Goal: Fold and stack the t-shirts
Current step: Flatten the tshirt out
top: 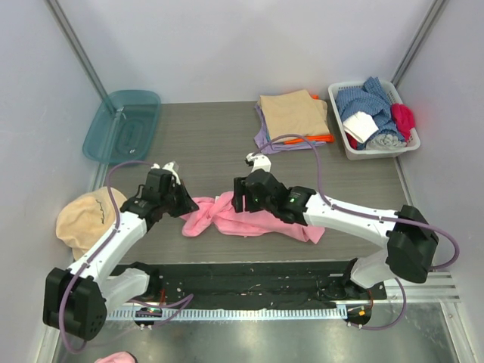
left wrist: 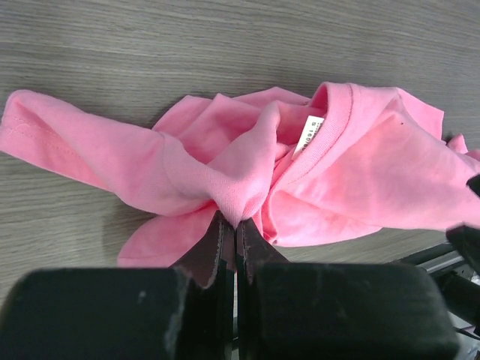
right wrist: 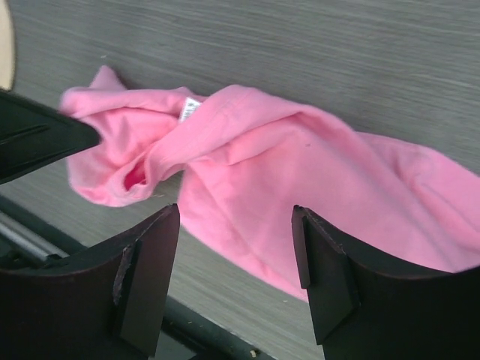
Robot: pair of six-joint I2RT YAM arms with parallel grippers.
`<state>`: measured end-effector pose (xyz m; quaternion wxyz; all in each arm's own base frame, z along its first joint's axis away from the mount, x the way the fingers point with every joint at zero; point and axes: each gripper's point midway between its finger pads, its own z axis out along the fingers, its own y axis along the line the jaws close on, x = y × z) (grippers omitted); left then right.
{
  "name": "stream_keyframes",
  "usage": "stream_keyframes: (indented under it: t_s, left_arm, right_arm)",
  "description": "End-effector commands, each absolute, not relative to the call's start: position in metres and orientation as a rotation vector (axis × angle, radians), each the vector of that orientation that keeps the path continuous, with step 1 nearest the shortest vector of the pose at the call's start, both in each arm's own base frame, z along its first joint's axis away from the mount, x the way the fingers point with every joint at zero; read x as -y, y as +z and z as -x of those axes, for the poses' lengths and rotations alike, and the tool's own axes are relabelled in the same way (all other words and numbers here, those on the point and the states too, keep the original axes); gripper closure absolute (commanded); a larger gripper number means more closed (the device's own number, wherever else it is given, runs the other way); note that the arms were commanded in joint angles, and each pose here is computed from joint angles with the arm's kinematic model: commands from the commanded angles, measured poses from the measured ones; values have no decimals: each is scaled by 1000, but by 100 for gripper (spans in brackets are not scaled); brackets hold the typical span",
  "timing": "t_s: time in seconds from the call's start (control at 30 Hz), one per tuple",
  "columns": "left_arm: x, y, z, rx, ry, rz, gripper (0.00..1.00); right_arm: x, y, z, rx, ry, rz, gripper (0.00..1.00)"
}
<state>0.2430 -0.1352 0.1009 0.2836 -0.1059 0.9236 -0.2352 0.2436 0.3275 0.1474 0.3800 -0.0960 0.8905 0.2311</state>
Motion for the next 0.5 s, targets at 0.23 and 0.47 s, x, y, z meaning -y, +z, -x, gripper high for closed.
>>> stream_keyframes:
  t_s: [0.23, 0.47]
  left_arm:
    - [127, 134, -242, -2367, -609, 280, 100]
    - [125, 138, -238, -2359, -612, 283, 100]
  right_arm:
    - [-311, 143, -318, -2248, 416, 314, 30]
    - [-315, 125, -323, -2280, 462, 463, 36]
